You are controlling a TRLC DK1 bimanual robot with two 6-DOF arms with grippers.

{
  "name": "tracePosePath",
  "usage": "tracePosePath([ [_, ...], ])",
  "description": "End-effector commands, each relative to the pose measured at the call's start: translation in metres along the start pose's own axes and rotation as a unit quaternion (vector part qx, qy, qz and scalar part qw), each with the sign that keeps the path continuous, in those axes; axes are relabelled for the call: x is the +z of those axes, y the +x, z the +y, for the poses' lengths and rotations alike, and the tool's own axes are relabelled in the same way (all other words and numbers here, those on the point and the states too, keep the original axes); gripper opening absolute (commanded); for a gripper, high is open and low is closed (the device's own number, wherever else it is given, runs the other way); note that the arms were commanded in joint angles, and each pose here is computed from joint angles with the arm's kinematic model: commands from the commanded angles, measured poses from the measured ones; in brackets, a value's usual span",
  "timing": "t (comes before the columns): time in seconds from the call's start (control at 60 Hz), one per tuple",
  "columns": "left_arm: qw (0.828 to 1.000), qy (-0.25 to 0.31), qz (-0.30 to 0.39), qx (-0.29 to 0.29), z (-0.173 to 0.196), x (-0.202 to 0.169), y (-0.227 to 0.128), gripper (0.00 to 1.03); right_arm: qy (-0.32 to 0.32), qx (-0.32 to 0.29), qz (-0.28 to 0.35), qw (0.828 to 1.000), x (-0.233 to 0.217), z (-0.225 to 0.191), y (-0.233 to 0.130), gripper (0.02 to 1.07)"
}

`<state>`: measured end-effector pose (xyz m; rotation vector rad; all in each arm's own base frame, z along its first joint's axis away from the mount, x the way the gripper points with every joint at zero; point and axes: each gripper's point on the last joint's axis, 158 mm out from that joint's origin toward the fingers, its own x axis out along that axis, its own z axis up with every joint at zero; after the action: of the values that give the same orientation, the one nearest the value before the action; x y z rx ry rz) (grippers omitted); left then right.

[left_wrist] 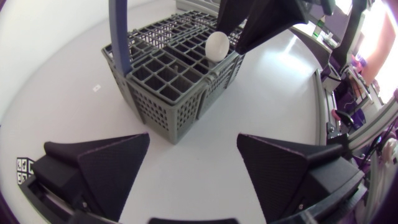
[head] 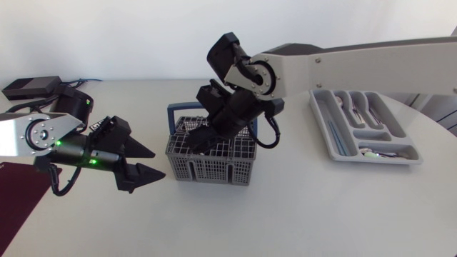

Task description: Transfer all utensils from the basket to the drawer tray.

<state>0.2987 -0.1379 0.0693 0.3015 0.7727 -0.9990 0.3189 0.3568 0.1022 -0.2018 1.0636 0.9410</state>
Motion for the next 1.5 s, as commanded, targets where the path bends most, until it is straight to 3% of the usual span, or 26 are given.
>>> tracePosePath([
  [0.0, 1.0, 0.001, 0.006, -0.021, -0.009, -0.009, 0.009, 0.98, 0.016, -0.006, -0.001, 1.0, 0.003, -0.001, 0.008, 0.52],
  [0.1, 1.0, 0.001, 0.01, -0.028, -0.011, -0.011, 0.014, 0.98, 0.016, -0.007, 0.0, 1.0, 0.002, -0.003, 0.01, 0.51],
  [0.25, 0.999, -0.001, 0.009, -0.033, -0.012, -0.011, 0.015, 0.98, 0.014, -0.01, -0.003, 1.0, 0.002, -0.004, 0.013, 0.42],
  [0.3, 0.999, 0.0, 0.007, -0.035, -0.014, -0.011, 0.015, 0.98, 0.012, -0.015, -0.005, 1.0, 0.002, -0.004, 0.013, 0.33],
  [0.8, 0.999, 0.007, 0.004, -0.04, -0.024, -0.011, 0.013, 0.98, -0.001, -0.021, -0.001, 1.0, -0.005, -0.003, 0.019, 0.11],
  [1.483, 0.999, 0.016, -0.007, -0.037, -0.034, -0.003, 0.007, 0.98, -0.032, -0.031, -0.043, 0.998, -0.001, 0.007, -0.006, 0.11],
])
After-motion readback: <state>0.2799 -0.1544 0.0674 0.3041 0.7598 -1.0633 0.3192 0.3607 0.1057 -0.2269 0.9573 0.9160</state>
